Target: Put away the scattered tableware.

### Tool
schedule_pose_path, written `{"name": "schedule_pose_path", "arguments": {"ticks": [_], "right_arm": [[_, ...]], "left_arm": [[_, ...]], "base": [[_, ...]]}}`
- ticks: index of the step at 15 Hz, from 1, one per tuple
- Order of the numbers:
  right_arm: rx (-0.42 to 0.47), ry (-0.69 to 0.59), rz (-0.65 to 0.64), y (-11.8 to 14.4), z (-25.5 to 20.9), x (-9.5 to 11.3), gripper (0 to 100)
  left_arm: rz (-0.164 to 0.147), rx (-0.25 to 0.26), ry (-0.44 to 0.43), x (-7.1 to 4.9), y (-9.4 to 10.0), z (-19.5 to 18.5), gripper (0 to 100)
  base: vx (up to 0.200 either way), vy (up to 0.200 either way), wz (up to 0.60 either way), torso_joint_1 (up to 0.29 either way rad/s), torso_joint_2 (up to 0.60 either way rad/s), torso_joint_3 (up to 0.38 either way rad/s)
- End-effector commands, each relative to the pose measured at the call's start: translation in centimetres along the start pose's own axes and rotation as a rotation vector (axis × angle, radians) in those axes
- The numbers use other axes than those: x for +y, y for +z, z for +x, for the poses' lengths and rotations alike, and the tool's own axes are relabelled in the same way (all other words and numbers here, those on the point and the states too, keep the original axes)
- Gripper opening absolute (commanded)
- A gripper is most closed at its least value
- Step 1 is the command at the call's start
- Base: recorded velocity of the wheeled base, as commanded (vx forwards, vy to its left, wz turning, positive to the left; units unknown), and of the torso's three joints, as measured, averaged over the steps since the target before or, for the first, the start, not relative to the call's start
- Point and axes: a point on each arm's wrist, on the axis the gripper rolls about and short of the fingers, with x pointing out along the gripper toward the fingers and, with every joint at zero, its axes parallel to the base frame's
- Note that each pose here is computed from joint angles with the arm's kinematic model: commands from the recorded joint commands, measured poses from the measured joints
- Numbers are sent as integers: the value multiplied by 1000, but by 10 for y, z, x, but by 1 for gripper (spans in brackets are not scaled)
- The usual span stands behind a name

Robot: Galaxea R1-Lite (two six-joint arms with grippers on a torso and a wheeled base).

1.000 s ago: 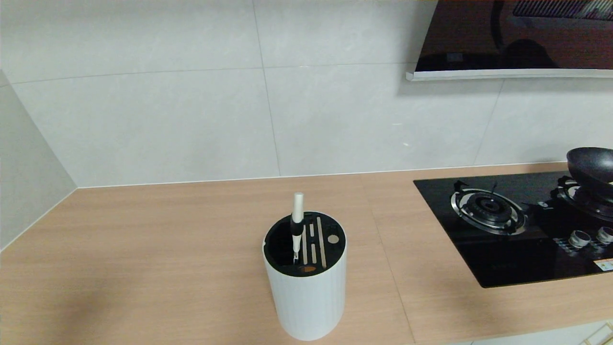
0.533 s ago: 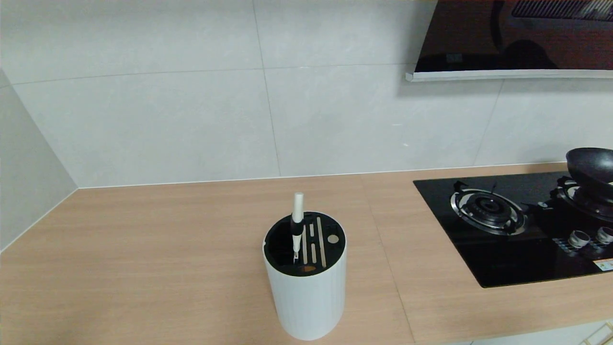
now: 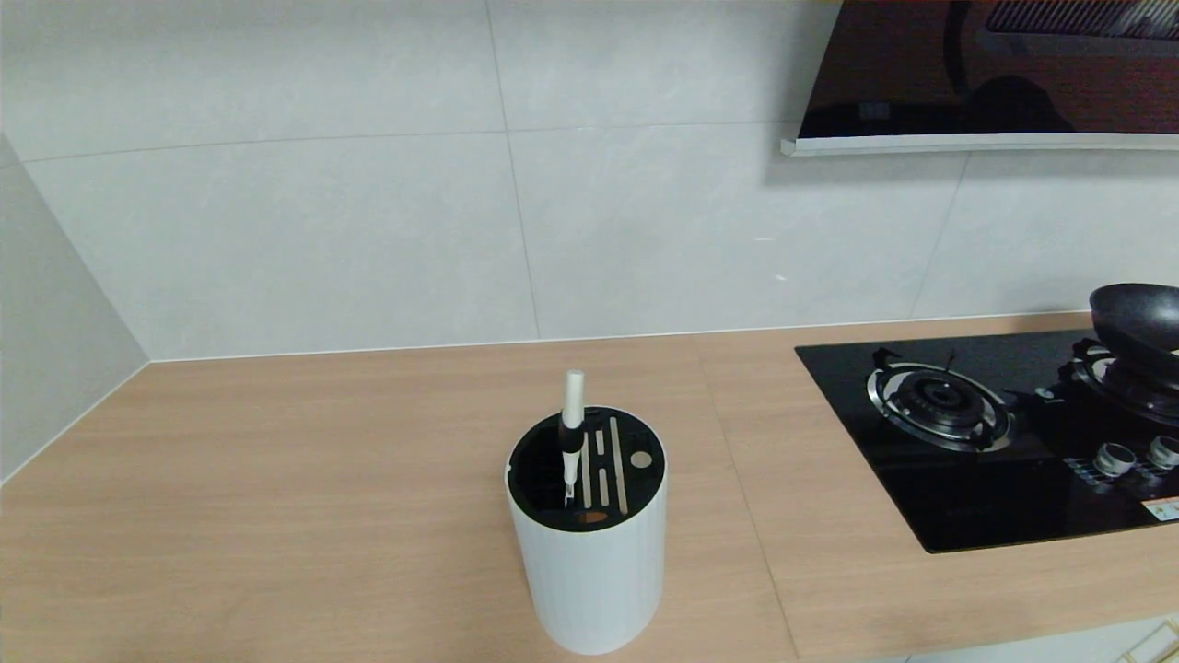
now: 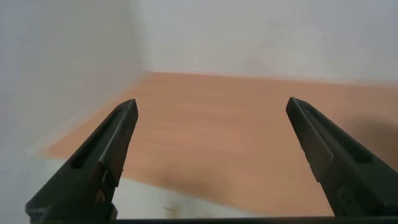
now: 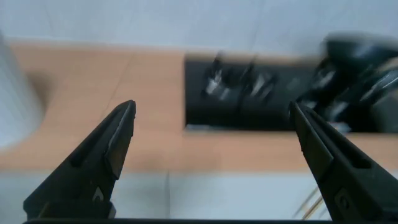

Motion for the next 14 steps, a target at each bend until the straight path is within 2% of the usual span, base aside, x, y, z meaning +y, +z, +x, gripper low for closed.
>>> {"name": "schedule_pose_path", "arguments": {"ticks": [1, 5, 6, 7, 8, 9, 10, 12, 14], "right_arm": [[54, 10, 11, -6, 0, 1, 100], [36, 8, 19, -5, 0, 0, 100], [36, 8, 20, -5, 0, 0, 100], [36, 8, 20, -5, 0, 0, 100], [36, 8, 22, -5, 0, 0, 100], [36, 8, 22, -5, 0, 0, 100], [36, 8, 25, -5, 0, 0, 100], [36, 8, 25, -5, 0, 0, 100], [36, 8, 25, -5, 0, 0, 100]], "left_arm": [[6, 65, -63, -2, -10, 0, 100], [-36, 57, -217, -6, -9, 0, 100], [-40, 78, -284, -7, -12, -1, 100], [-18, 89, -330, -8, -13, -1, 100], [14, 83, -334, -8, -13, -1, 100], [21, 80, -334, -8, -13, -1, 100], [3, 84, -332, -8, -13, -1, 100], [-60, 91, -329, -8, -13, -1, 100], [-63, 92, -329, -8, -13, -1, 100]], "base": [[0, 0, 0, 0, 0, 0], [0, 0, 0, 0, 0, 0], [0, 0, 0, 0, 0, 0], [0, 0, 0, 0, 0, 0], [0, 0, 0, 0, 0, 0], [0, 0, 0, 0, 0, 0], [0, 0, 0, 0, 0, 0], [0, 0, 0, 0, 0, 0], [0, 0, 0, 0, 0, 0]]}}
